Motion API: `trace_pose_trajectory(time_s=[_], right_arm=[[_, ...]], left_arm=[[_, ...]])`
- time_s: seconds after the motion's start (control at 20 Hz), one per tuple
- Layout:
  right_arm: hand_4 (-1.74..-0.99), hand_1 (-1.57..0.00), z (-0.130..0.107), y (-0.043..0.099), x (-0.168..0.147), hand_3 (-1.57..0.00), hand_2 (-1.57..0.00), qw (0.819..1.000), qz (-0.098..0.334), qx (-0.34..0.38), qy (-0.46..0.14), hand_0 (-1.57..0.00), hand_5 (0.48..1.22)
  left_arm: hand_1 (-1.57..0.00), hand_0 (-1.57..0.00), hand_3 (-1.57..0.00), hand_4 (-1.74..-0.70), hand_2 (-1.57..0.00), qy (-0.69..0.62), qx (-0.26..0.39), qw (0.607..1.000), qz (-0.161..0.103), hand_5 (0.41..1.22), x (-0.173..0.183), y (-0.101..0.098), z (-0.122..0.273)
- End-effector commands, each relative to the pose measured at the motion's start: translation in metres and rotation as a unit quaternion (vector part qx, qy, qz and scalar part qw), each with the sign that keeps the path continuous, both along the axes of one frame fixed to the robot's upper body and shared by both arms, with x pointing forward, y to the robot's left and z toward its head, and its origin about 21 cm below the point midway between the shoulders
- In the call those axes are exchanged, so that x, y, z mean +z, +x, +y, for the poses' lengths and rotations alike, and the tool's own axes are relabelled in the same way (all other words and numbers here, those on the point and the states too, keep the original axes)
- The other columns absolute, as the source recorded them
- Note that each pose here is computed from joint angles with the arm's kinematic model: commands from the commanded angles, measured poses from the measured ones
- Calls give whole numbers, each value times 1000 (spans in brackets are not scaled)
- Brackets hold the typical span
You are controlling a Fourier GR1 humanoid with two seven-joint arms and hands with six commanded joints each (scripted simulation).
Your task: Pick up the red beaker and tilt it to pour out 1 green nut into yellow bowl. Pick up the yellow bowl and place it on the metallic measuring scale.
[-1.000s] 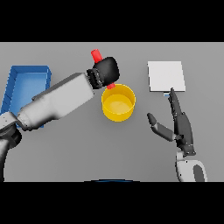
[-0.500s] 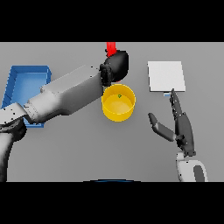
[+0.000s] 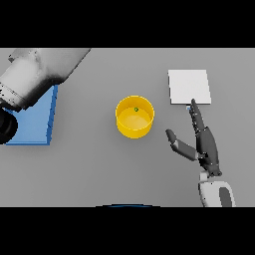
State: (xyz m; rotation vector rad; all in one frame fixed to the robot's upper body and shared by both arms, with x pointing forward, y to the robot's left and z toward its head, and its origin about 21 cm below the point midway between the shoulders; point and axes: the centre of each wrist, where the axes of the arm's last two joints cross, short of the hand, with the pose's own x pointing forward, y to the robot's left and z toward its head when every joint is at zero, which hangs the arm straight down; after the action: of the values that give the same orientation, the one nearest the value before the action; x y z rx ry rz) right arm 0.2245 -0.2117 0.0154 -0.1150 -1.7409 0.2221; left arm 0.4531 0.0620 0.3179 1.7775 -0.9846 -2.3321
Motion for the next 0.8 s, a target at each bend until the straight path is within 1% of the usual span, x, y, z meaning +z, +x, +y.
trace_pose_trajectory(time_s=[0.0, 0.05, 0.1, 0.15, 0.2, 0.25, 0.3, 0.35, 0.45, 0.5, 0.55, 0.6, 0.65, 0.7, 0.75], right_arm=[[-1104, 1, -2, 0, -1, 1, 1, 1000, -5, 1, -7, 1, 563], [-1102, 1, -2, 0, -2, 1, 1, 1000, -5, 8, -6, 1, 572], [-1104, 1, -1, 1, -2, 1, 1, 1000, -5, 7, -9, 1, 576], [-1105, 1, 0, 0, -4, 1, 1, 1000, -4, 10, -4, 1, 578], [-1114, 1, -1, 4, -2, 1, 1, 1000, 1, 10, -6, 1, 578], [-1116, 1, 0, 2, -2, 1, 1, 1000, -4, 14, -2, 1, 582], [-1121, 1, -2, 3, -2, 1, 1, 1000, -6, 12, -11, 1, 588], [-1118, 1, -1, 4, -3, 1, 1, 1000, -6, 13, -14, 1, 595], [-1127, 1, 2, 6, -3, 1, 1, 1000, -3, 12, -22, 1, 606], [-1132, 1, -1, 7, -3, 1, 1, 999, -8, 14, -31, 1, 614], [-1132, 1, 2, 6, -2, 1, 1, 999, -16, 20, -28, 1, 621], [-1138, 1, -2, 5, -4, 1, 1, 999, -8, 21, -32, 1, 626], [-1142, 1, -3, 6, -3, 1, 1, 999, -3, 20, -32, 1, 628], [-1134, 1, -5, 1, -3, 1, 1, 999, -7, 22, -31, 1, 632], [-1133, 1, -3, 1, -3, 1, 1, 999, -7, 28, -26, 1, 640]], left_arm=[[-1571, -1571, -1571, -1728, -1571, -55, 29, 998, 16, 1221, 12, 5, 12], [-1571, -1571, -1523, -1731, -1571, -136, 71, 988, 30, 1221, 26, 11, 34], [-1571, -1571, -1515, -1733, -1571, -206, 101, 972, 45, 1221, 36, 15, 58], [-1571, -1571, -1509, -1735, -1571, -279, 130, 950, 60, 1221, 42, 20, 85], [-1571, -1571, -1507, -1736, -1571, -349, 152, 921, 80, 1221, 43, 23, 107], [-1571, -1571, -1520, -1737, -1571, -414, 163, 890, 98, 1221, 41, 26, 132], [-1571, -1571, -1530, -1738, -1571, -461, 177, 864, 100, 1221, 39, 27, 155], [-1571, -1571, -1538, -1738, -1571, -512, 191, 831, 104, 1221, 28, 28, 182], [-1571, -1571, -1550, -1739, -1571, -580, 217, 779, 101, 1221, 3, 28, 216], [-1571, -1571, -1554, -1740, -1571, -605, 247, 751, 94, 1221, -15, 29, 226], [-1571, -1571, -1558, -1740, -1571, -620, 278, 729, 82, 1221, -32, 28, 238], [-1571, -1571, -1560, -1740, -1571, -632, 296, 714, 65, 1221, -49, 27, 245], [-1571, -1571, -1562, -1740, -1571, -662, 303, 683, 58, 1221, -67, 24, 257], [-1571, -1571, -1564, -1740, -1571, -683, 317, 657, 51, 1221, -76, 21, 264], [-1571, -1571, -1566, -1741, -1571, -704, 332, 627, 44, 1221, -87, 17, 274]])
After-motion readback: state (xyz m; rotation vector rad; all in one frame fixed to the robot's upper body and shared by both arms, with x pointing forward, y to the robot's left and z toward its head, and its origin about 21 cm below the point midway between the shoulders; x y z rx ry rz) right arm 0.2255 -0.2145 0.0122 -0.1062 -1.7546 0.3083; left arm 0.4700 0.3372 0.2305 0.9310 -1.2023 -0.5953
